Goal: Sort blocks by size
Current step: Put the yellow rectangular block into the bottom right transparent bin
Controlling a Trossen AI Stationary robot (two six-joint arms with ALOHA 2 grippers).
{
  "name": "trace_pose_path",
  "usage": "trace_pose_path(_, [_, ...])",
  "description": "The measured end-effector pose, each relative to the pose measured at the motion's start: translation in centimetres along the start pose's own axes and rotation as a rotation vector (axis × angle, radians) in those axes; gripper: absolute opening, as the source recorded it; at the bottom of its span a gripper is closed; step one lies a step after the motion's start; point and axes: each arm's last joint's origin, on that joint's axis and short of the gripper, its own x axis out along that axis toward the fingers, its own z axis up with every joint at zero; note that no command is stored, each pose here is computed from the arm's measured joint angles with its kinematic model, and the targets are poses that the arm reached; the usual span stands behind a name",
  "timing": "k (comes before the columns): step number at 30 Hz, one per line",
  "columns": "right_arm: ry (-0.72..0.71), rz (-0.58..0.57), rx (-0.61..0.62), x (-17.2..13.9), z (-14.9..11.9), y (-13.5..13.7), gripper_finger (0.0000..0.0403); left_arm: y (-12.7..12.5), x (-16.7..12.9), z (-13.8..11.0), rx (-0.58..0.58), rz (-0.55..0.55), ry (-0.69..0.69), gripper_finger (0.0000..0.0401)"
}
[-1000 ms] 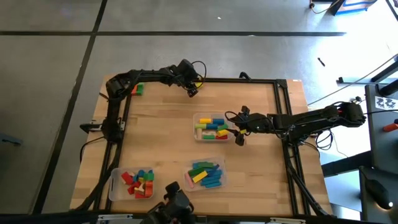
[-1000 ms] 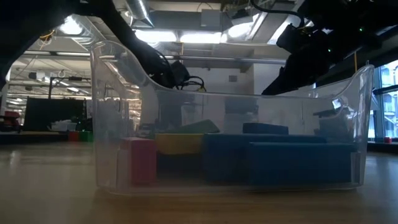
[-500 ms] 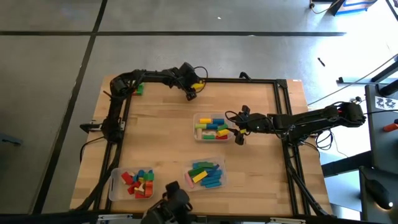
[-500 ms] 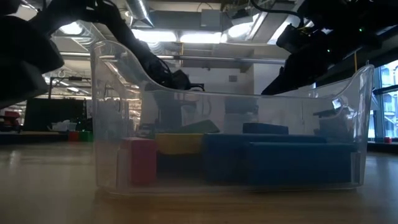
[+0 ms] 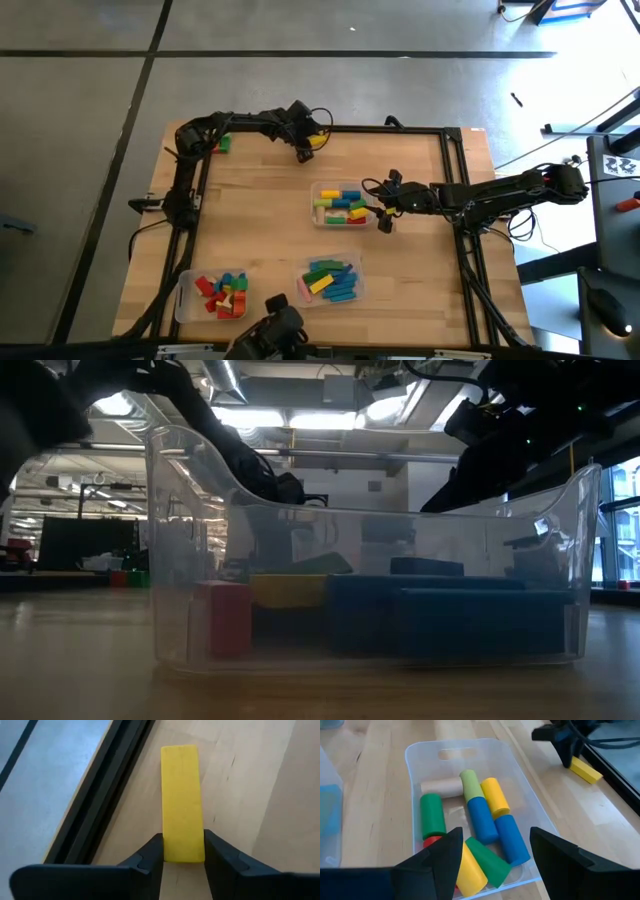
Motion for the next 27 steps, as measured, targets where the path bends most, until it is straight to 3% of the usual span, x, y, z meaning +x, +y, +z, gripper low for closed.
trace_pose_path(4, [0.001, 0.0, 0.009, 0.0, 0.0, 0.0, 0.0231, -0.5, -2.0, 0.3, -0.011, 0.005, 0.022, 0.0105])
trace_pose_path(11, [0.001, 0.0, 0.009, 0.0, 0.0, 0.0, 0.0231, -2.8, -8.6, 2.6, -0.02, -0.007, -0.062, 0.0112])
trace_pose_path(21, [0.027, -0.002, 0.004, 0.0, -0.3, 0.0, 0.0231, -11.0, -18.2, 4.1, 0.09, -0.113, -0.191, 0.0111])
trace_pose_path(27, [0.012, -0.005, -0.063, -0.1, 0.0, 0.0, 0.0231, -16.7, -21.5, 3.5, 0.135, -0.226, -0.212, 0.011])
